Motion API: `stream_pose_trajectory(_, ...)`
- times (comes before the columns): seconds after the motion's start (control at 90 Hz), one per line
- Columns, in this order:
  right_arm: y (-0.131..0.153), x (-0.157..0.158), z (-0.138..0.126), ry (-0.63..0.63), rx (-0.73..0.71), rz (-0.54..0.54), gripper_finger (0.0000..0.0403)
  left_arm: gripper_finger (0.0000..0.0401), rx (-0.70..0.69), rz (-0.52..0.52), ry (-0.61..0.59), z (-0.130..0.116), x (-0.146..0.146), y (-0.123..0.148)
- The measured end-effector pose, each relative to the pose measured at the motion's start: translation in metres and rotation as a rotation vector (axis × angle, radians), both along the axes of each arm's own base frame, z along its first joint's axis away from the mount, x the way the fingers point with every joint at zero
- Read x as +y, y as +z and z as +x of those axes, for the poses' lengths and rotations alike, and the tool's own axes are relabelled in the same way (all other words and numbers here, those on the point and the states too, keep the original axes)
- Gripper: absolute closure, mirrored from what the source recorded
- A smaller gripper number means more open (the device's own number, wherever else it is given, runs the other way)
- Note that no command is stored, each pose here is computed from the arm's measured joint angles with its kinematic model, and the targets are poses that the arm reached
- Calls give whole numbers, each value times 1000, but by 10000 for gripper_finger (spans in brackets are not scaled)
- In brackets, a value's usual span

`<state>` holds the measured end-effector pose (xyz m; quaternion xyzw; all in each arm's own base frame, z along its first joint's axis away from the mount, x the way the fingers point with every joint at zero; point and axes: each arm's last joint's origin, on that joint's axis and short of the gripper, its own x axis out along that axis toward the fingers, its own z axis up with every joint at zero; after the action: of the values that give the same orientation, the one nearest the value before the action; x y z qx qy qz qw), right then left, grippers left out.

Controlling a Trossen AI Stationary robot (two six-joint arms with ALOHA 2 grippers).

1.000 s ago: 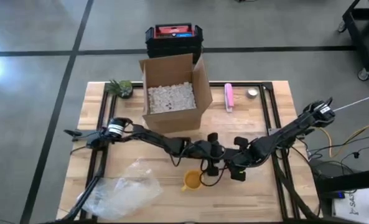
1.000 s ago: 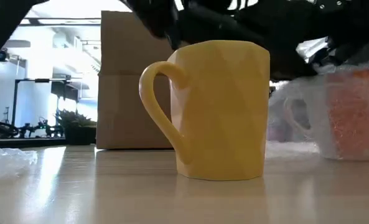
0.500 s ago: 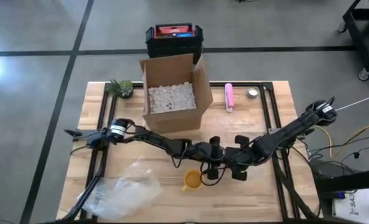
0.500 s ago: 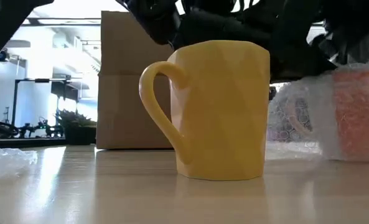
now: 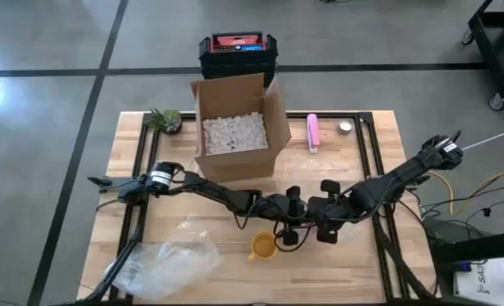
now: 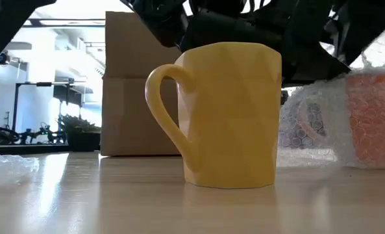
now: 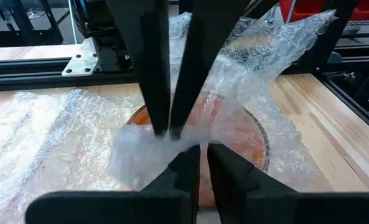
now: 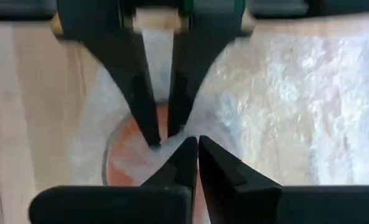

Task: Wrap mug
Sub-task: Wrap the orange mug in the right transparent bubble wrap

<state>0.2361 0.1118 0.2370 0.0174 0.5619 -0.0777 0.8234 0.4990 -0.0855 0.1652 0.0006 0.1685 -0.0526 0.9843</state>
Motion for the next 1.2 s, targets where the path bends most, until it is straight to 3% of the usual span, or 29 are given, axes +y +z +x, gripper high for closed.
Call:
stream_pose_trajectory(0.244,-35,-4,-10,-54,91,29,403,382,2,2,-5,0,0,-1)
stream_pose_trajectory(0.533,-58,-7,-20,-86,134,90,403,381,-22,1,3,1,0,1)
stream_pose_trajectory(0.667,-48,-4,-17,-47,155,119,403,381,-20,1,1,1,0,1)
stream_pose_trajectory(1.0,16,1,-10,36,58,151,403,381,-13,2,-2,0,0,1)
stream_pose_trajectory(1.2,13,10,-13,60,72,223,403,381,-12,1,-3,0,0,1)
